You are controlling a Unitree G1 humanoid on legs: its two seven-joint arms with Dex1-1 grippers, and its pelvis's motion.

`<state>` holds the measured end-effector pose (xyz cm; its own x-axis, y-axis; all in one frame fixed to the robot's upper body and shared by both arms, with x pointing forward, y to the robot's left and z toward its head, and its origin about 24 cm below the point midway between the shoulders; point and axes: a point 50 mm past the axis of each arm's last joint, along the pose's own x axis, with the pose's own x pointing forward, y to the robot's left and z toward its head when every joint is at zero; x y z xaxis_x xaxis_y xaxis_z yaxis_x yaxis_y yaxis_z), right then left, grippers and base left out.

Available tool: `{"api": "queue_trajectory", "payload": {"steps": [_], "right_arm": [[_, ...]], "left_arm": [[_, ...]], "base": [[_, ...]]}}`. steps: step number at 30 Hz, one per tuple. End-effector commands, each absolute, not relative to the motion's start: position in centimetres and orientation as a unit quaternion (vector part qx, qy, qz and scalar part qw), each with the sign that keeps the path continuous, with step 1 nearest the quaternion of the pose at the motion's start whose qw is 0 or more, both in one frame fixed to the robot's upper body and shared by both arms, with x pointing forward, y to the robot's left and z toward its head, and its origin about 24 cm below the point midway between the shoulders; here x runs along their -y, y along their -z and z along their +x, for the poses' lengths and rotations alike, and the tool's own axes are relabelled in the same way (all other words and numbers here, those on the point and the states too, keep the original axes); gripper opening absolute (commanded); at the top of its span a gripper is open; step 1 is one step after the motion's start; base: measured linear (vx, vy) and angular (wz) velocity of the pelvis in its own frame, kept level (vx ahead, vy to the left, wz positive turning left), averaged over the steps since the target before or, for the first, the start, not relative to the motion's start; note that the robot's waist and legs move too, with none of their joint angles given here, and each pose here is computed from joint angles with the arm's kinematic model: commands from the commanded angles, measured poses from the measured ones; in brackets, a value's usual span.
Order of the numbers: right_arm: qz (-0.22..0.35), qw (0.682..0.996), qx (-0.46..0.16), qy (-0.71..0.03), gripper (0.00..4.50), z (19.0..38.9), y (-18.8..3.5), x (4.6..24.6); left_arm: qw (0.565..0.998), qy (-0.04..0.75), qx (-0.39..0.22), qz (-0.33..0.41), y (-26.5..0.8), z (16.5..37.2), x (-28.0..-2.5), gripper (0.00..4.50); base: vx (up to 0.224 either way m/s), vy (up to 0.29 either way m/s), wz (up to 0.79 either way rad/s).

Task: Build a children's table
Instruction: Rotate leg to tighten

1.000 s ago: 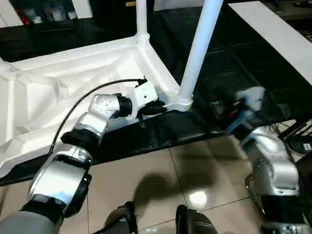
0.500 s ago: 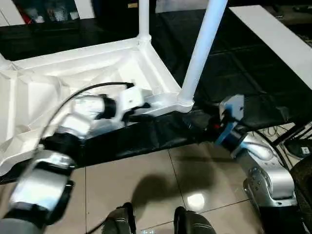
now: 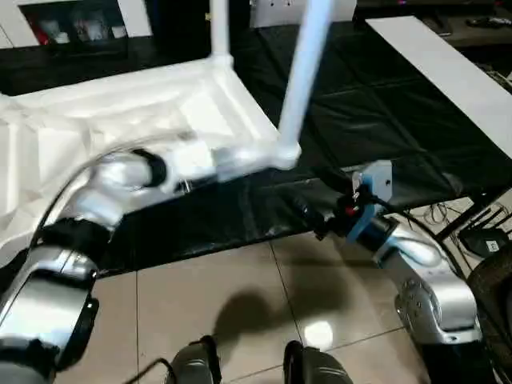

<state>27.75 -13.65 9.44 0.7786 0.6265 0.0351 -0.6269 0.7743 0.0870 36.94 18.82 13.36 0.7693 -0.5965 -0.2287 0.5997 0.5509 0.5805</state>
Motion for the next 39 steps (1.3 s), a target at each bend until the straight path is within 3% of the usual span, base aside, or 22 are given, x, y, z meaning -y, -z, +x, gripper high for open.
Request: {"api": "queue_trajectory", "payload": {"steps": [1,2,4,6,8,10,11,13,14,25,39], "right_arm": [[0.048,0.956,0.002,-0.289,4.5,27.8,-9.6,14.0],[0.046,0.962,-0.023,-0.268,4.5,27.7,-9.3,14.1],[0.043,0.964,-0.039,-0.26,4.5,27.6,-9.2,14.0],[0.005,0.973,-0.043,-0.228,4.5,27.3,-9.2,14.1],[-0.019,0.976,-0.049,-0.213,4.5,26.6,-9.0,14.2],[-0.023,0.975,-0.052,-0.216,4.5,26.4,-8.8,14.2],[-0.023,0.976,-0.054,-0.211,4.5,25.7,-8.4,14.3],[-0.017,0.976,-0.058,-0.211,4.5,25.5,-8.3,14.4],[0.002,0.976,-0.067,-0.209,4.5,25.1,-7.9,14.4],[0.007,0.971,-0.069,-0.228,4.5,24.9,-7.6,13.9],[-0.009,0.971,-0.054,-0.233,4.5,25.5,-7.9,14.0]], "left_arm": [[0.924,0.307,0.038,0.226,-14.1,36.4,-18.5,2.96],[0.948,0.277,0.05,0.151,-13.5,35.3,-18.3,2.96],[0.957,0.259,0.053,0.117,-13.1,34.6,-18.2,2.96],[0.981,0.19,0.021,0.042,-10.9,32.0,-18.1,2.96],[0.988,0.152,0.008,0.031,-9.5,29.2,-17.9,2.96],[0.989,0.145,0.008,0.032,-9.2,28.4,-17.8,2.96],[0.99,0.139,0.002,0.027,-8.6,26.5,-17.5,2.96],[0.991,0.134,0.004,0.026,-8.5,25.9,-17.5,2.96],[0.993,0.113,0.007,0.021,-8.2,24.5,-17.7,2.96],[0.998,0.052,-0.03,0.023,-7.9,22.8,-16.9,2.96],[0.996,0.068,-0.036,0.035,-8.0,23.2,-16.1,2.96]], "base": [[0.0,0.0,0.0],[0.0,0.0,0.0],[0.0,0.0,0.0],[0.0,0.0,0.0],[0.0,0.0,0.0],[0.0,0.0,0.0],[0.0,0.0,0.0],[0.0,0.0,0.0],[0.0,0.0,0.0],[-0.006,-0.014,0.05],[0.083,0.068,0.51]]}}
